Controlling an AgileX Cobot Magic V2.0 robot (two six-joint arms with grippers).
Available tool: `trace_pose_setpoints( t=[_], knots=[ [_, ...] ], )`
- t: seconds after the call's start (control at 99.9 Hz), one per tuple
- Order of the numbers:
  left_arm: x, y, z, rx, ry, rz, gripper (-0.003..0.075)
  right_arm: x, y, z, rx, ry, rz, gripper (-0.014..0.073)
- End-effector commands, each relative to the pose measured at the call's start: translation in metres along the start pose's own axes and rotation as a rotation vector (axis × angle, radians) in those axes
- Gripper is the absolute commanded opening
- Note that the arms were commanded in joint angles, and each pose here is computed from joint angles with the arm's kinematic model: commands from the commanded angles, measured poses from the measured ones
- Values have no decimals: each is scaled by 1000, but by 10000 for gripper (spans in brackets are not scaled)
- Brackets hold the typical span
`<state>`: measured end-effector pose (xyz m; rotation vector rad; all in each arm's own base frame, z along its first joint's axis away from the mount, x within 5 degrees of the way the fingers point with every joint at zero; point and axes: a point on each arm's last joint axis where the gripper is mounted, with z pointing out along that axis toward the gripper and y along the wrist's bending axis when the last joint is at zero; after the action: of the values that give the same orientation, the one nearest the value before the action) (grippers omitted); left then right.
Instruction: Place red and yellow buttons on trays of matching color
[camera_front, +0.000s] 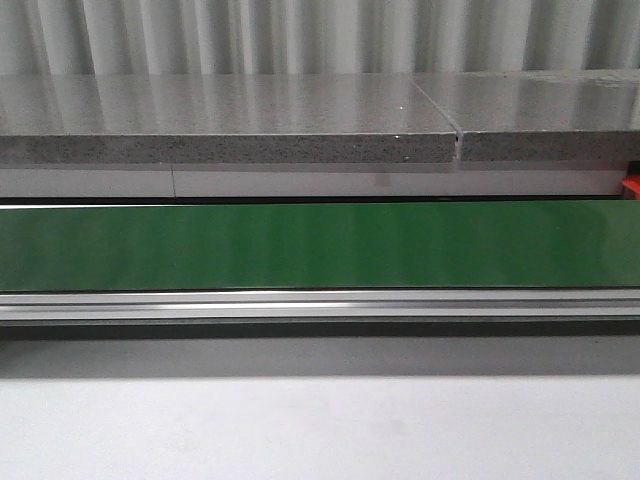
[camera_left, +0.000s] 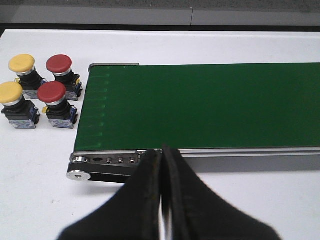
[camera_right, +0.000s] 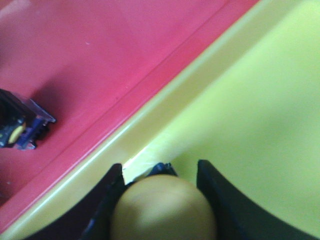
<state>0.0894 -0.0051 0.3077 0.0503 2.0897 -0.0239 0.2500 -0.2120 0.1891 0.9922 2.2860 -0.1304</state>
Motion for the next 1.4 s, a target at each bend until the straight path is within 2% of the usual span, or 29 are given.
trace_pose_setpoints(
  t=[0.0,0.14,0.21,0.38,0.47,0.661,0.851,0.971,1.111,1.301,1.391],
  knots=[
    [-14,-2,-5,20,-90,2,-21,-16,-1,-10,11,-97,-7,214],
    [-14,-2,-5,20,-90,2,-21,-15,-1,-9,11,-88,-6,220],
    [-14,-2,-5,20,-90,2,-21,-16,-1,-9,11,-90,-6,251],
    [-14,-2,-5,20,-90,2,-21,-16,-1,-9,13,-99,-6,445],
    [-14,-2,-5,20,-90,2,-21,-17,-1,-9,14,-102,-6,510],
    [-14,-2,-5,20,-90,2,-21,-21,0,-19,8,-137,10,523],
    [-14,-2,-5,20,-90,2,-21,-34,8,-50,-24,-259,63,523],
    [-14,-2,-5,20,-90,2,-21,-38,22,-73,-61,-330,42,523],
    [-14,-2,-5,20,-90,2,-21,-37,52,-101,-144,-399,-25,523],
    [-14,-2,-5,20,-90,2,-21,-23,103,-153,-309,-505,-188,521],
    [-14,-2,-5,20,-90,2,-21,-13,120,-180,-379,-553,-276,521]
  ],
)
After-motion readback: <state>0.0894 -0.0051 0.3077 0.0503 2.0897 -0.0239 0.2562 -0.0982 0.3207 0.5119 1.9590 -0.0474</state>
